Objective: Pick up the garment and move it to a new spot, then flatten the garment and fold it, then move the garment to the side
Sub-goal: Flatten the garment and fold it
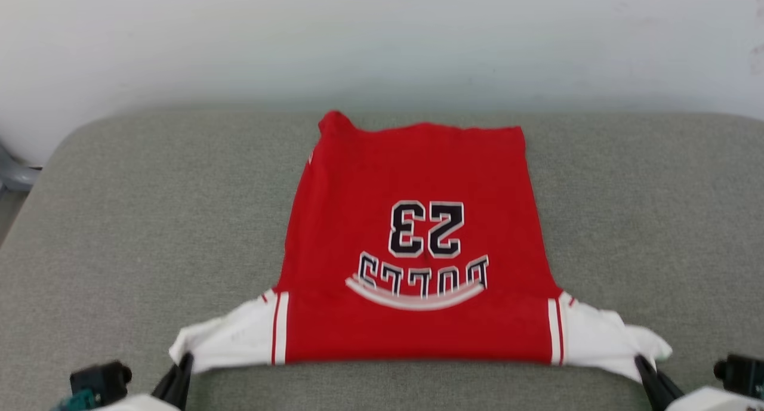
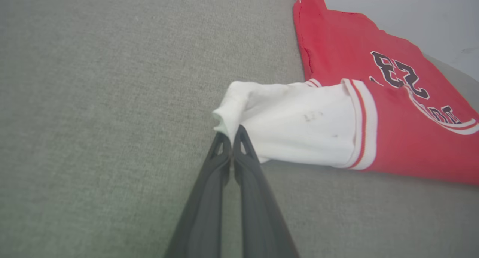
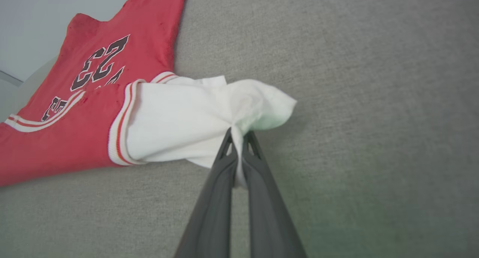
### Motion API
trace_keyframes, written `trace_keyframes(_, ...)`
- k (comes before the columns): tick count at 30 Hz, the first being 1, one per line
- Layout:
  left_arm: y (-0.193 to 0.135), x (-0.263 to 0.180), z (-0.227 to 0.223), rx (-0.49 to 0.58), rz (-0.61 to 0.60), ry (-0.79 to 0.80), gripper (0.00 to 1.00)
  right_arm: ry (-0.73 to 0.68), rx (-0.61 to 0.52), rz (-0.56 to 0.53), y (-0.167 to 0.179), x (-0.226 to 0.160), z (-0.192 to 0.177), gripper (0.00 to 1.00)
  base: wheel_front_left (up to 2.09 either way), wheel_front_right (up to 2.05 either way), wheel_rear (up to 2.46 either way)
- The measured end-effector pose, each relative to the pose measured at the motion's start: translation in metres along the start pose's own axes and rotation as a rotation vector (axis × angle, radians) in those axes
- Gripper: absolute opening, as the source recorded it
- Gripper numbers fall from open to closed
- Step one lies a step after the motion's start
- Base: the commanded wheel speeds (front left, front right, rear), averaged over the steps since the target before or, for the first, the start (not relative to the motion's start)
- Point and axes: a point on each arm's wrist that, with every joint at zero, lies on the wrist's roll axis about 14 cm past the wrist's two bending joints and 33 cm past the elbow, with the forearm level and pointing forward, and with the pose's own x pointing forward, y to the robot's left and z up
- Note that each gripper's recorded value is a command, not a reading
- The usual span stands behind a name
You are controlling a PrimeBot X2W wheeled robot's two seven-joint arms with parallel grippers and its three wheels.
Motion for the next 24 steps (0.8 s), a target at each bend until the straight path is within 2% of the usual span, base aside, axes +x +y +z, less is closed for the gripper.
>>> trace_keyframes(8, 0.011, -0.045, -0.036, -0.044, 0.044, 0.092, 0.0, 0.05, 0.052, -0.068, -0.019, -0.036, -0.033, 0.0, 0.0, 0.0, 0.0)
trace_keyframes(15, 0.01, -0.054, -0.052, -0.044, 0.057, 0.124, 0.0, 0.067, 0.041, -0.09, -0.02, -0.045, -0.048, 0.0, 0.0, 0.0, 0.0)
trace_keyframes(16, 0.01, -0.054, -0.053, -0.037, 0.056, 0.123, 0.0, 0.063, 0.037, -0.089, -0.02, -0.044, -0.048, 0.07, 0.0, 0.0, 0.0)
trace_keyframes(17, 0.009, -0.053, -0.053, -0.035, 0.055, 0.117, 0.0, 0.066, 0.036, -0.086, -0.019, -0.044, -0.048, 0.07, 0.0, 0.0, 0.0)
trace_keyframes(18, 0.007, -0.052, -0.052, -0.033, 0.052, 0.109, 0.0, 0.061, 0.042, -0.083, -0.017, -0.043, -0.048, 0.34, 0.0, 0.0, 0.0)
trace_keyframes(19, 0.005, -0.05, -0.051, -0.024, 0.044, 0.102, 0.0, 0.054, 0.04, -0.077, -0.015, -0.041, -0.046, 0.72, 0.0, 0.0, 0.0)
trace_keyframes(20, 0.002, -0.047, -0.047, -0.019, 0.035, 0.09, 0.0, 0.042, 0.037, -0.07, -0.013, -0.038, -0.042, 1.0, 0.0, 0.0, 0.0)
trace_keyframes(24, -0.007, -0.038, -0.035, -0.012, 0.015, 0.04, 0.0, -0.048, -0.002, -0.047, -0.008, -0.02, -0.008, 1.0, 0.0, 0.0, 0.0)
